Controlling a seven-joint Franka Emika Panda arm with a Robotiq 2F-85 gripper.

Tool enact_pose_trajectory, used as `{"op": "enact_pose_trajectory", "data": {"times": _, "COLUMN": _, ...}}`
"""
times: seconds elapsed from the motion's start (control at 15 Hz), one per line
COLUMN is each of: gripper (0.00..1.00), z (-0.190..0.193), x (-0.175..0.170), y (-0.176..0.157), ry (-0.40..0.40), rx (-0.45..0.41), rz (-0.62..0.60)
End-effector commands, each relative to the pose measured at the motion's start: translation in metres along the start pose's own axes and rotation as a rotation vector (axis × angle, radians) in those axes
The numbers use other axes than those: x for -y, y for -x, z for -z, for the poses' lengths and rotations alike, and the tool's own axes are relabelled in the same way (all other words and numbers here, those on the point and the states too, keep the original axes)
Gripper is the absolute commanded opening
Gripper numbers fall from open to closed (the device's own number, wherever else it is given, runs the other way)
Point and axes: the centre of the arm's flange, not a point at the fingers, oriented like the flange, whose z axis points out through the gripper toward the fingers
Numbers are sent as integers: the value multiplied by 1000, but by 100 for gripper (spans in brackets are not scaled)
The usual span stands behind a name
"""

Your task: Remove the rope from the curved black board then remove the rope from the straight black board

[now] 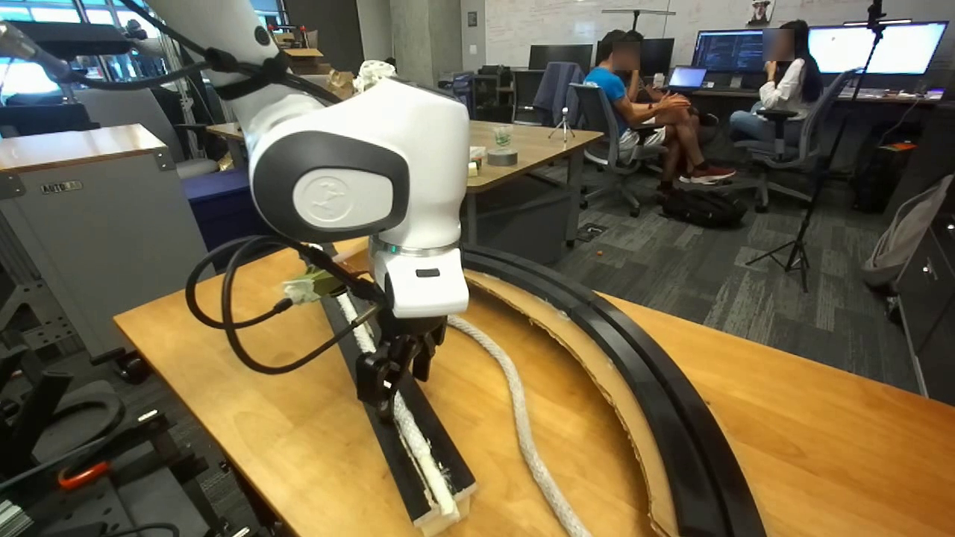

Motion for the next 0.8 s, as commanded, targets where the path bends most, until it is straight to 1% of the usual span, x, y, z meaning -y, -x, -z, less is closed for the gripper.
{"op": "enact_pose_trajectory", "data": {"times": 0.0, "gripper": 46, "z": 0, "x": -2, "y": 5, "ry": -3, "rx": -41, "rz": -5}}
{"op": "enact_pose_trajectory", "data": {"times": 0.13, "gripper": 33, "z": 1, "x": -1, "y": 6, "ry": -10, "rx": -48, "rz": -11}}
{"op": "enact_pose_trajectory", "data": {"times": 0.2, "gripper": 32, "z": 1, "x": -1, "y": 6, "ry": -11, "rx": -51, "rz": -17}}
{"op": "enact_pose_trajectory", "data": {"times": 0.4, "gripper": 22, "z": 4, "x": -1, "y": 7, "ry": -21, "rx": -63, "rz": -44}}
{"op": "enact_pose_trajectory", "data": {"times": 0.47, "gripper": 21, "z": 6, "x": -1, "y": 7, "ry": -24, "rx": -77, "rz": -43}}
{"op": "enact_pose_trajectory", "data": {"times": 0.53, "gripper": 16, "z": 8, "x": -1, "y": 7, "ry": -32, "rx": -93, "rz": -39}}
{"op": "enact_pose_trajectory", "data": {"times": 0.6, "gripper": 15, "z": 10, "x": -1, "y": 7, "ry": -36, "rx": -107, "rz": -35}}
{"op": "enact_pose_trajectory", "data": {"times": 0.67, "gripper": 17, "z": 10, "x": -2, "y": 8, "ry": -38, "rx": -124, "rz": -33}}
{"op": "enact_pose_trajectory", "data": {"times": 0.73, "gripper": 21, "z": 11, "x": -2, "y": 9, "ry": -41, "rx": -133, "rz": -27}}
